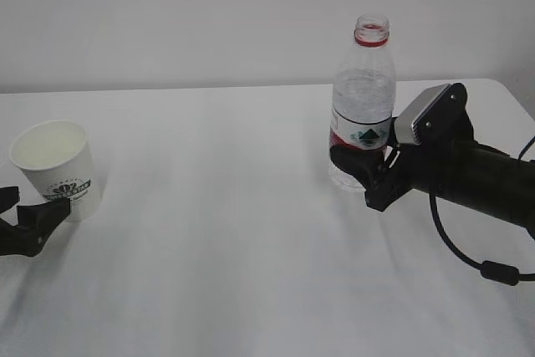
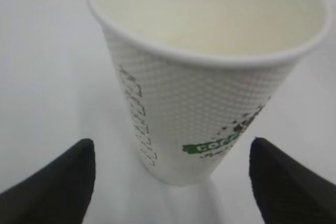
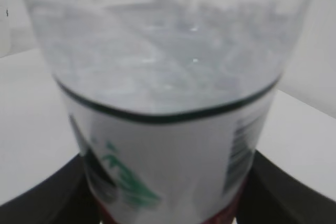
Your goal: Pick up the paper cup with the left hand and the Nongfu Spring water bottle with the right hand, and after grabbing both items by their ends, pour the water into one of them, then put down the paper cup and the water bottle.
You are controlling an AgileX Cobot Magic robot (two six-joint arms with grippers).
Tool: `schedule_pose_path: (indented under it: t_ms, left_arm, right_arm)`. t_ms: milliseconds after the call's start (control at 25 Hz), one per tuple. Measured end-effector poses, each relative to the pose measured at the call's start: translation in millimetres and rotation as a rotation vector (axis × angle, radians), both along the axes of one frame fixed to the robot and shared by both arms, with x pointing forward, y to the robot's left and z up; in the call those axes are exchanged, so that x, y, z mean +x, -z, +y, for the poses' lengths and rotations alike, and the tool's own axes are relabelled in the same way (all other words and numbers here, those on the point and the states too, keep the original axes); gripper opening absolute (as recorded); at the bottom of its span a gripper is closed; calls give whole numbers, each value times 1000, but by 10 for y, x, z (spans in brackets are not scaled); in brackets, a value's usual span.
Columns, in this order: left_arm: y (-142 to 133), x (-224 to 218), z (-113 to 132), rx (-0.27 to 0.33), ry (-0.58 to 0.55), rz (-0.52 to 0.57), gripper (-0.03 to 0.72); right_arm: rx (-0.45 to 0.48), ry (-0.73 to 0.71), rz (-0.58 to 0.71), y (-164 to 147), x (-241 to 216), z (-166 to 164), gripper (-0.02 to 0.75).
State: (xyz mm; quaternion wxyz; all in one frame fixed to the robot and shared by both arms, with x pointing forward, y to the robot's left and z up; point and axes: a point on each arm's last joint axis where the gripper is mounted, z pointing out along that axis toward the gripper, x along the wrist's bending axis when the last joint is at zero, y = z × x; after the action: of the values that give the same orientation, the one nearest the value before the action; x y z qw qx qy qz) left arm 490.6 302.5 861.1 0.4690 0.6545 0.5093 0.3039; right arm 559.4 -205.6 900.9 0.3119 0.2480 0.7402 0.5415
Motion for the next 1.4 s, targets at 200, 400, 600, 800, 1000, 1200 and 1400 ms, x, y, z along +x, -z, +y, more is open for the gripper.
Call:
schedule_pose_path:
  t_ms: [200,400,600,800,1000,1200,1400]
  left_arm:
    - [0,-4,-13,-23,6,8,690]
    - [0,-9,-89,-38,39,15,691]
    - [-5,61,-131,-38,37,0,691]
    - [-20,139,-100,-40,3,-19,691]
    - [-42,189,-94,-38,2,-37,691]
    - [-69,249,-87,-36,2,-59,691]
    - [-34,261,-89,-36,6,-50,691]
  right_arm:
    - [0,0,0,0,0,0,489]
    - [-1,-1,0,0,-1,1,488]
    - [-1,-1,0,0,-1,1,488]
    - [-1,-1,0,0,-1,1,488]
    - [2,-2,-2,-3,-1,2,488]
    - [5,-3,-6,-7,-1,3,488]
    - [5,-3,-6,-7,-1,3,488]
